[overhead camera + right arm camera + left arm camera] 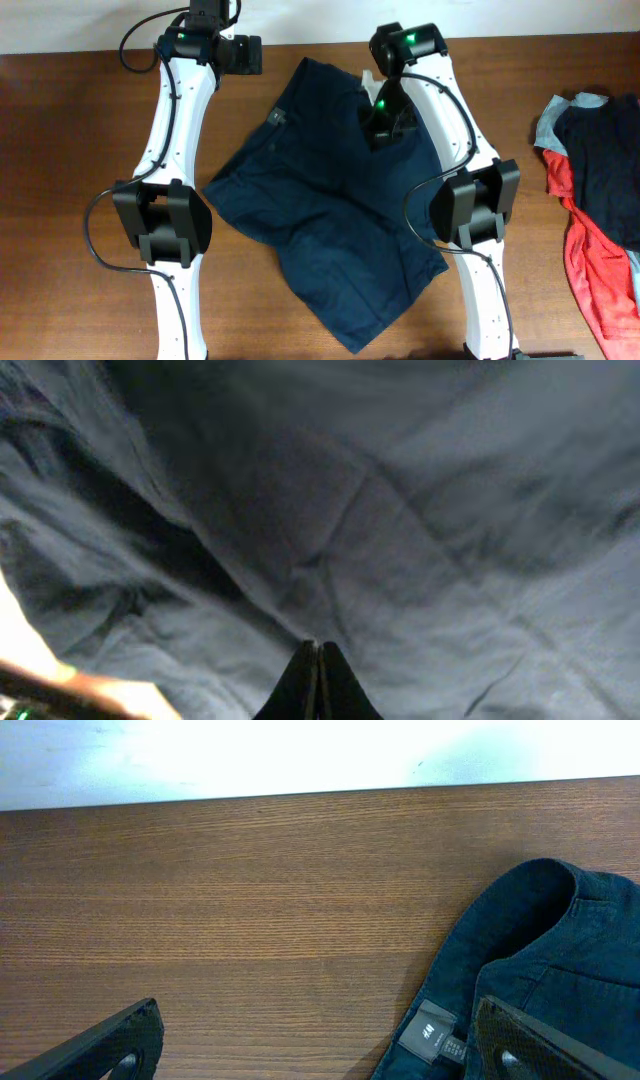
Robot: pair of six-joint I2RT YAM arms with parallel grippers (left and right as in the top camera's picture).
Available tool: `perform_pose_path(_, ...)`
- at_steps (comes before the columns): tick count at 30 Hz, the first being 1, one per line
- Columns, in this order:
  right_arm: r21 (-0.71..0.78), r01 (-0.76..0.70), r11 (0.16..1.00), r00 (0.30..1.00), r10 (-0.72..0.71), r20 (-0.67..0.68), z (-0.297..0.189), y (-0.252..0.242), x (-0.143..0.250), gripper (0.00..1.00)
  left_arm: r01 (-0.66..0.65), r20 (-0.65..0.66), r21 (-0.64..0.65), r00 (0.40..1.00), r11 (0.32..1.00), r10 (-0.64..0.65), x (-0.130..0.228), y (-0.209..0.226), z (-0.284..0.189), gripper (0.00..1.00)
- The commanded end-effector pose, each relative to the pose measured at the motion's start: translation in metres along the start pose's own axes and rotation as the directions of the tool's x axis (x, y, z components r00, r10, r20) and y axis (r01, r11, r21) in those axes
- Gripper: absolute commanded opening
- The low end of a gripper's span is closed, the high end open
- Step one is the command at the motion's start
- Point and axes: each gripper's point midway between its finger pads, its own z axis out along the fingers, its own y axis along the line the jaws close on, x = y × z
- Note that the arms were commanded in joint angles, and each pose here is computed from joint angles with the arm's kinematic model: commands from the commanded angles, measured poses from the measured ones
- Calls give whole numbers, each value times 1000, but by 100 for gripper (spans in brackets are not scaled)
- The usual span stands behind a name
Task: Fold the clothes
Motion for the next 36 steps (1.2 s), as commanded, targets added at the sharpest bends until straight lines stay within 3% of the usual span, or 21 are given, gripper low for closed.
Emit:
perform_pose_path(1,-2,14,1000,999,-14,34,-36,16,28,4,-15,-5,-8,1000,1000,15,2,2,3,99)
perform_pose_path(12,101,-45,994,998,48,-36,-58,-1,133,4,-15,-5,-8,1000,1000,15,2,2,3,99)
perform_pose_path(18,118,-105,987,991,113,-66,-16,-14,144,4,-15,-5,-8,1000,1000,15,2,2,3,99)
perform_pose_path(25,298,-257,919,951,295,-90,36,-62,166,4,-15,-5,-8,1000,1000,15,2,2,3,99)
perform_pose_path(36,303,-330,894,926,368,-77,91,-88,183,4,-15,-5,-8,1000,1000,15,2,2,3,99)
